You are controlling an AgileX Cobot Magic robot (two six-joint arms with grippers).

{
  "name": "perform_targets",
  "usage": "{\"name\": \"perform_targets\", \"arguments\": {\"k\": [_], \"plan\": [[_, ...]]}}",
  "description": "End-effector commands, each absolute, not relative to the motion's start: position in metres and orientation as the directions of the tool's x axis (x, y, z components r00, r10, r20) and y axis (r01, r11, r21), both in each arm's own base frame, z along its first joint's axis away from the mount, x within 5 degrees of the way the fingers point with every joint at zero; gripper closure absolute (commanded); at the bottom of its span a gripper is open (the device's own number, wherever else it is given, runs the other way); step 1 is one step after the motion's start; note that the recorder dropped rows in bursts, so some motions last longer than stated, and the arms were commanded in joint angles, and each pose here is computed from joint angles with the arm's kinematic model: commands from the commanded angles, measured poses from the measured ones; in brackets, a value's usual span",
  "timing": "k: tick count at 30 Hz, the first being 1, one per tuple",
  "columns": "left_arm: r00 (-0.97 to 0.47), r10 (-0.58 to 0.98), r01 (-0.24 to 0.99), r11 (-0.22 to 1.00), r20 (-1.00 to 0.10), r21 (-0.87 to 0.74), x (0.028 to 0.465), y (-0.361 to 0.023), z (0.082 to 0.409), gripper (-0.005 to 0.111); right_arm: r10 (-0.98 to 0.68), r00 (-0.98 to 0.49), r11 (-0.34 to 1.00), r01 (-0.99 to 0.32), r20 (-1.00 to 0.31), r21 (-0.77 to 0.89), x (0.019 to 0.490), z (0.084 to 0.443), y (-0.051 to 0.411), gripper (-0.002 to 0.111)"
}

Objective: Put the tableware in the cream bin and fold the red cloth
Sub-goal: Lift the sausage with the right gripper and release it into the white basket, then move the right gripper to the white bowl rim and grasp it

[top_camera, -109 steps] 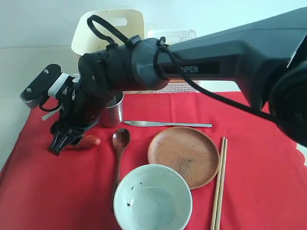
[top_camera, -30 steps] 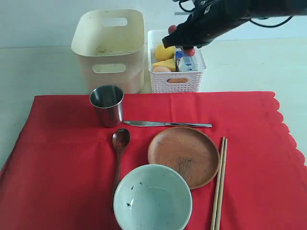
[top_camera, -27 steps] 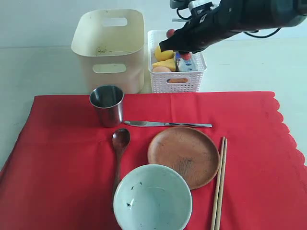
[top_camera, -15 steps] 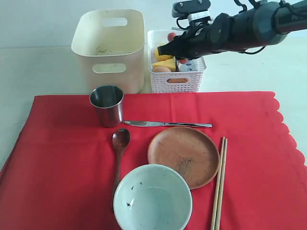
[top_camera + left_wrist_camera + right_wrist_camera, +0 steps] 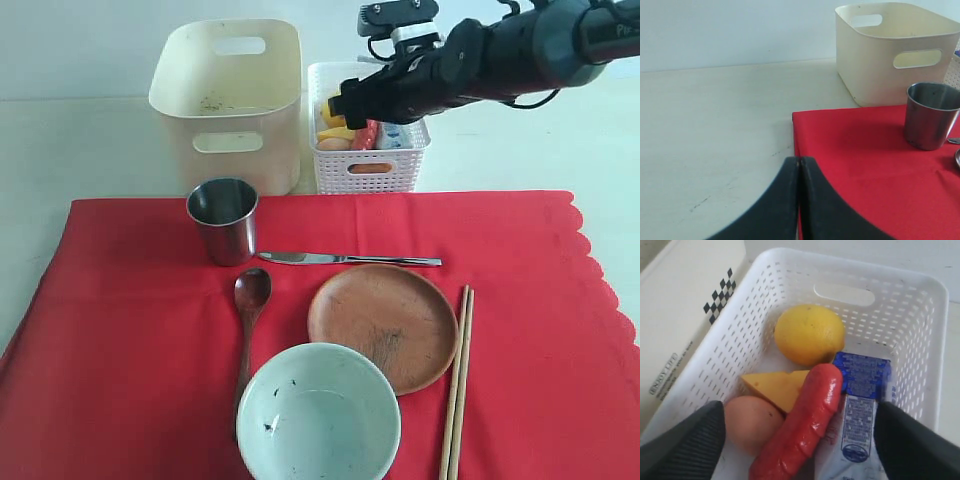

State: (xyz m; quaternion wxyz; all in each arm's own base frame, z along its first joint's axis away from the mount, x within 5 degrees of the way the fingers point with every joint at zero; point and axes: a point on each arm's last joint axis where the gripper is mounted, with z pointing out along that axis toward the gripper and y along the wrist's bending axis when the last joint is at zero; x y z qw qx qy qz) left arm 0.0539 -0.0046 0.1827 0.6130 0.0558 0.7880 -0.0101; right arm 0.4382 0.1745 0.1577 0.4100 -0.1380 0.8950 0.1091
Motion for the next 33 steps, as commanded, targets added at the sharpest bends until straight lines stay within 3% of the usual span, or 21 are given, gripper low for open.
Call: {"name": "perform_targets", "arguments": {"k": [1,8,11,15,24,33], "plan": [[-0.229,0.069,0.098,0.994,-0.971,0.047,0.054,-0.005,0.184,0.104,-0.172,-0.608,0.928,-0.364,-0.775,0.08,0.43,0.192,0.172,0.046],[-0.229,0.069,0.098,0.994,-0.971,0.047,0.054,-0.005,0.184,0.104,-0.242,-0.583,0.903,-0.428,-0.775,0.04,0.407,0.249,0.166,0.092],[-0.229,0.069,0.098,0.994,-0.971,0.047,0.054,-0.005,0.184,0.104,-0.248,-0.576,0.898,-0.439,-0.779,0.039,0.395,0.27,0.162,0.107],[-0.229,0.069,0.098,0.994,-0.971,0.047,0.054,-0.005,0.184,0.104,-0.233,-0.553,0.898,-0.439,-0.8,0.042,0.374,0.291,0.155,0.108],[-0.229,0.069,0.098,0.994,-0.971,0.047,0.054,-0.005,0.184,0.104,-0.129,-0.563,0.907,-0.399,-0.816,0.132,0.316,0.301,0.134,0.108],[-0.229,0.069,0.098,0.994,-0.971,0.047,0.054,-0.005,0.184,0.104,-0.167,-0.656,0.909,-0.391,-0.736,0.143,0.251,0.257,0.11,0.108]]}}
